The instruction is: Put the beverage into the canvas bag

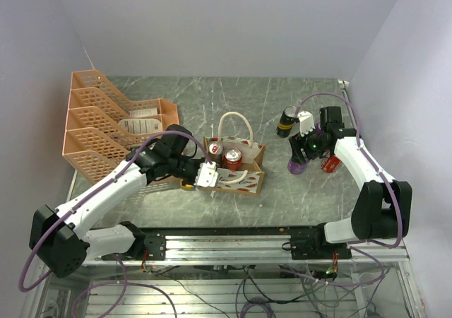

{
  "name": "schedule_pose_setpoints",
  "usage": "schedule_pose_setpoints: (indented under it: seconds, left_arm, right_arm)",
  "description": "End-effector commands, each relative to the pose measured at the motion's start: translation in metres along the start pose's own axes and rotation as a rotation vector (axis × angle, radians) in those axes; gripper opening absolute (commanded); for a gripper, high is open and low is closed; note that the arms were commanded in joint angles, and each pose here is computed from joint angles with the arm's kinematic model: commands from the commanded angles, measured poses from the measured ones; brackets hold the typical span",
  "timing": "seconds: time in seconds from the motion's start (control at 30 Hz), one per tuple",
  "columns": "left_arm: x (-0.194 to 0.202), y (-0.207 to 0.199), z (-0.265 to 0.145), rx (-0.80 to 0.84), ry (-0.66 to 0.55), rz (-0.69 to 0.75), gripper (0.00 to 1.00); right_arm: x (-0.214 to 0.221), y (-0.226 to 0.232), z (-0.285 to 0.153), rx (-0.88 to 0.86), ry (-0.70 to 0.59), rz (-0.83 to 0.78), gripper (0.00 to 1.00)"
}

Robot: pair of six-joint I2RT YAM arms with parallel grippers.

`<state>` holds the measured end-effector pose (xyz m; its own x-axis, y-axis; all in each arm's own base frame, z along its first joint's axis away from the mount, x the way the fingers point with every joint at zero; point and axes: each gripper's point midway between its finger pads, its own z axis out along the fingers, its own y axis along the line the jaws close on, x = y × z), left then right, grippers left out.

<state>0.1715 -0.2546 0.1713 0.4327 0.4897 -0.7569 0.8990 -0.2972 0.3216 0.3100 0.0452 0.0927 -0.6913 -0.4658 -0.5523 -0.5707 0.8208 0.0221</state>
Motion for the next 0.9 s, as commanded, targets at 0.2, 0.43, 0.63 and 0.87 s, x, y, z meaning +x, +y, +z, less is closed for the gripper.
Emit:
schedule_pose_setpoints:
  seconds: [0.2,0.43,0.63,0.87]
  left_arm:
    - [0.01,-0.002,0.001,0.002,0.046,0.074,0.08]
    - [0.016,-0.011,0.003,0.05,0.087,0.081,0.07]
    - [0.024,-0.029,0.005,0.135,0.165,0.083,0.07]
    - [0.028,-0.039,0.014,0.177,0.193,0.104,0.07]
  right_arm:
    - [-0.059,0.008,-0.066,0.025,-0.219,-0.145,0.23]
    - [-0.111,0.049,-0.129,-0.095,-0.421,-0.267,0.0]
    - [-0.143,0.089,-0.162,-0.243,-0.559,-0.4,0.0]
    - [-0.171,0.15,-0.15,-0.395,-0.599,-0.548,0.0]
